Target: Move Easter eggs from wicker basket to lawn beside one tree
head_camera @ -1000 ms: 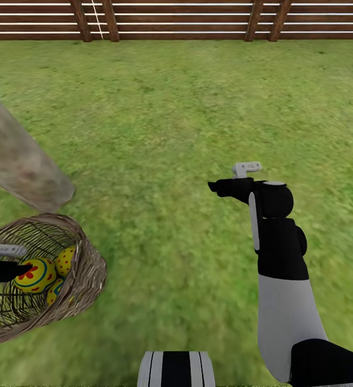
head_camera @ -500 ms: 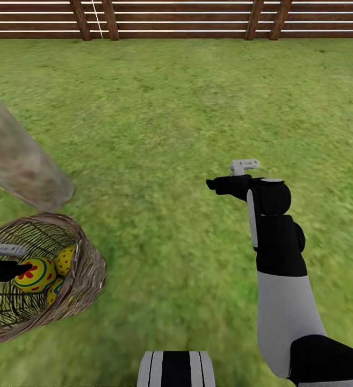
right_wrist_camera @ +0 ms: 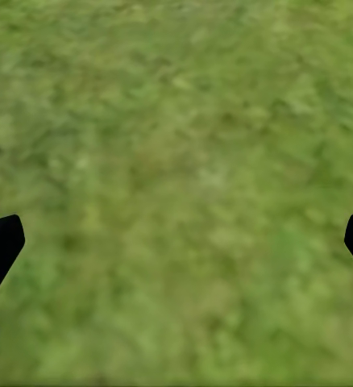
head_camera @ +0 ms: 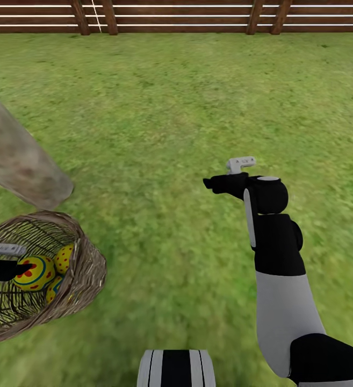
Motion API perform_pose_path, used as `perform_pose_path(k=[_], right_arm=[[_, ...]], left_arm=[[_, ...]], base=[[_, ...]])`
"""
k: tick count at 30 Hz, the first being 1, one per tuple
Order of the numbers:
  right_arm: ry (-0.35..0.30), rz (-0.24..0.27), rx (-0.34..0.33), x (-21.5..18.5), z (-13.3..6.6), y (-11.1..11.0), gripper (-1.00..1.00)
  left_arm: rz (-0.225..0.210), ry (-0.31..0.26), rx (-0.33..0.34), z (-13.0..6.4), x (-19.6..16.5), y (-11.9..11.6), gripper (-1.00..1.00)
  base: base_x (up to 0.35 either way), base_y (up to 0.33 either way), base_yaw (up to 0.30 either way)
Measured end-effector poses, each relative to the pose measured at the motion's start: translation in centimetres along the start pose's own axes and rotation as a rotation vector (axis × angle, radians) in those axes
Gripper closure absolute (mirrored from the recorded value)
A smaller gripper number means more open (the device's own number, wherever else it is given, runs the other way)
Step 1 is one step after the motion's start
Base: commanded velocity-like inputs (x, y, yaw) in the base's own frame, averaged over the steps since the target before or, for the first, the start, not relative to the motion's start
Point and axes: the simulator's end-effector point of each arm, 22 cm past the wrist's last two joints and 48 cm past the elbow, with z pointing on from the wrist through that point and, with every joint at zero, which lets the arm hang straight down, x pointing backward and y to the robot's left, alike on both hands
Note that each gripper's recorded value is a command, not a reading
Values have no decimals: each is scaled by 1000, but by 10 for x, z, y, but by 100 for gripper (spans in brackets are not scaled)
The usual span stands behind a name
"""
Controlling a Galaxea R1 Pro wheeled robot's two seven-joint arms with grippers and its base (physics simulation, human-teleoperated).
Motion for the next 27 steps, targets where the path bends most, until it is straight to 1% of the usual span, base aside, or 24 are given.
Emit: perform_pose_path(k=[2, 10, 18, 21, 27], right_arm=[[0, -1, -1, 0, 0, 1, -100], [33, 4, -5, 20, 16, 0, -100], [33, 3, -6, 20, 16, 0, -100], [45, 5, -7, 28, 22, 0, -100], [45, 5, -7, 28, 22, 0, -100]], left_arm=[[0, 0, 0, 0, 0, 0, -100], [5, 29, 2, 14, 9, -3, -100], [6, 28, 1, 14, 8, -3, -100], [8, 40, 3, 19, 12, -4, -100], [7, 39, 2, 19, 12, -4, -100]], base=[[0, 0, 0], [0, 0, 0], [0, 0, 0], [0, 0, 0], [0, 0, 0]])
